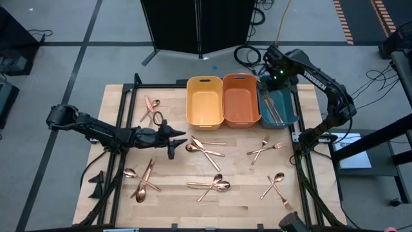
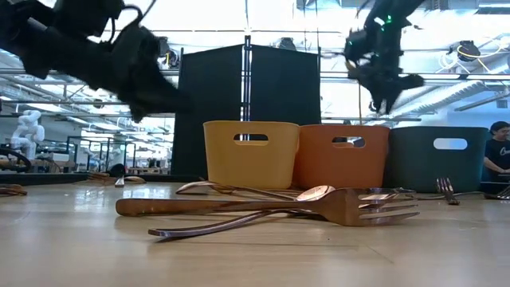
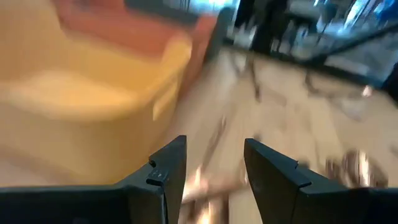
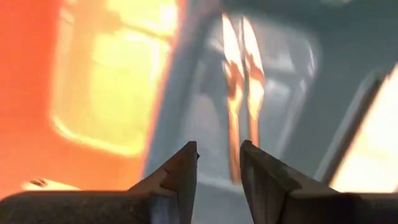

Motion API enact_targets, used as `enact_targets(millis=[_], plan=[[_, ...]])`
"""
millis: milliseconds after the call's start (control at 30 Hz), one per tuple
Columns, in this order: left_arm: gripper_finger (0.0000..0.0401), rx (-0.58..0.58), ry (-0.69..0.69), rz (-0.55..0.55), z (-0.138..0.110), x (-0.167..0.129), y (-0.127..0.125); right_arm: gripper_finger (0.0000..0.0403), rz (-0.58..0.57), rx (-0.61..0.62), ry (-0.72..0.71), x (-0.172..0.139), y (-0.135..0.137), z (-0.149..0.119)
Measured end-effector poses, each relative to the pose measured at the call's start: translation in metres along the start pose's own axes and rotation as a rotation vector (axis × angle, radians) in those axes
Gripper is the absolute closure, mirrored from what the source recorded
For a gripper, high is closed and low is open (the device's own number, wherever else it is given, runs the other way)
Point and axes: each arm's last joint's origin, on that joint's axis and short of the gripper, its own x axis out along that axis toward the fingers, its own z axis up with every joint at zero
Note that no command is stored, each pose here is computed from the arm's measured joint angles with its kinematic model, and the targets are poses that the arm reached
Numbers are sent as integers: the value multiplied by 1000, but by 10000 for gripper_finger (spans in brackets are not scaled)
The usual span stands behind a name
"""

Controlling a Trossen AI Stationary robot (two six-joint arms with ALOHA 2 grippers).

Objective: Sort silverware
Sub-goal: Put the copper knife into the blue bin

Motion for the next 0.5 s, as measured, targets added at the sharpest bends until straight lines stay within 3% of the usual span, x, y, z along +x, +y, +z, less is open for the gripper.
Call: enact_targets(millis=[200, 333, 500], plan=[[244, -53, 222, 64, -29, -6, 5, 293, 94, -143, -170, -11, 33, 5], [244, -22, 214, 59, -28, -6, 5, 293, 121, -210, -181, -14, 53, -4], [244, 114, 162, 30, -18, -3, 3, 293, 156, -291, -150, -15, 86, -29]])
